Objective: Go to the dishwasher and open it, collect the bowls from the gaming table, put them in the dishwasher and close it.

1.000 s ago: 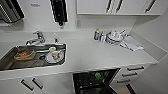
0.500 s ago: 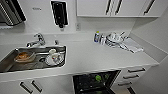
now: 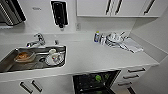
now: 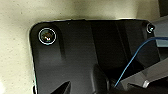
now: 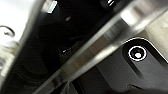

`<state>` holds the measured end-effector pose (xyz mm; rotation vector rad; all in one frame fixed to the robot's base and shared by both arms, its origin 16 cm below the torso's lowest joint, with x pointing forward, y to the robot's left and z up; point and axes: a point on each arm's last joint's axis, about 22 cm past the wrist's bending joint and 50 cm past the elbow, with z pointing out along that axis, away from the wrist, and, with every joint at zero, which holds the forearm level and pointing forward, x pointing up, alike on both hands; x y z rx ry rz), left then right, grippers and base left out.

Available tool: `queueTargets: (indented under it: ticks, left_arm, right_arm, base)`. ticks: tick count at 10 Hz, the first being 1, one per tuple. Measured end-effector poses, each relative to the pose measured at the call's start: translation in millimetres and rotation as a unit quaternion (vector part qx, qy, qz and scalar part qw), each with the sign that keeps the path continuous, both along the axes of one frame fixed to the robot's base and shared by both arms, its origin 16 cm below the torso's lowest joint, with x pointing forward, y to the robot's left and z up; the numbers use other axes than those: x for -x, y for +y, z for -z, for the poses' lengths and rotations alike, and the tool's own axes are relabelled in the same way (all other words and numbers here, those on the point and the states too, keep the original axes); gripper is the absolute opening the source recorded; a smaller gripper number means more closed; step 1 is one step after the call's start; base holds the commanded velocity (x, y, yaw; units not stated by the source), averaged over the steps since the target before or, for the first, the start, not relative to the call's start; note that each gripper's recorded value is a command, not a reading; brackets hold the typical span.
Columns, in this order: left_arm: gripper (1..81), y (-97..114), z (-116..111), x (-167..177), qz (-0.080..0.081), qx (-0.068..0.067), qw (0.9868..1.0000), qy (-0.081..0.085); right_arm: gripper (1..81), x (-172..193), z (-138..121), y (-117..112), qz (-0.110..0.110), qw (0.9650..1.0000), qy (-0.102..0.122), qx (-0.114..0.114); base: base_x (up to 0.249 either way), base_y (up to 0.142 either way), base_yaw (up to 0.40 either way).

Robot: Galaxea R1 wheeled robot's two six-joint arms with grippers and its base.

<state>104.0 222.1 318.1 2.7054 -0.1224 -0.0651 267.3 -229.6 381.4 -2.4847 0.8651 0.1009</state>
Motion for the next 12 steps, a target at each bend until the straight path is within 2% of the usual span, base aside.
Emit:
queueTargets:
  ticks: [2, 5, 8, 9, 10, 11, 12]
  left_arm:
    - [81.1, 0.4, 0.0, 0.7, 0.0, -0.001, 1.0, 0.001]
    - [81.1, 0.8, 0.1, 0.7, 0.001, -0.001, 1.0, 0.001]
    - [81.1, 0.9, 0.1, 1.2, 0.001, -0.001, 1.0, 0.001]
    - [81.1, 1.1, 0.0, 1.6, 0.001, -0.001, 1.0, 0.002]
    - [81.1, 1.2, 0.1, 1.9, 0.001, -0.002, 1.0, 0.002]
    - [81.1, 0.9, 0.1, 2.1, 0.001, -0.002, 1.0, 0.002]
    - [81.1, 1.1, 0.1, 2.5, 0.001, -0.002, 1.0, 0.003]
  right_arm:
    - [81.1, -3.6, -3.9, -1.7, 0.011, 0.9999, 0.011, -0.006]
    - [81.1, -16.9, -14.7, -1.4, -0.009, 0.9997, 0.015, -0.018]
    - [81.1, -57.0, -44.6, 4.6, -0.022, 0.9987, -0.009, -0.045]
    - [81.1, -84.1, -59.3, 6.3, -0.024, 0.9979, -0.028, -0.054]
    - [81.1, -124.8, -77.2, 4.3, -0.018, 0.9965, -0.057, -0.059]
    - [81.1, -179.2, -101.4, -3.3, 0.002, 0.9932, -0.099, -0.06]
    - [81.1, -244.8, -135.6, -14.4, 0.03, 0.9862, -0.151, -0.061]
  base:
    - [0.0, 0.0, 0.0]
    - [0.0, 0.0, 0.0]
    - [0.0, 0.0, 0.0]
    - [0.0, 0.0, 0.0]
    - [0.0, 0.0, 0.0]
    - [0.0, 0.0, 0.0]
    - [0.0, 0.0, 0.0]
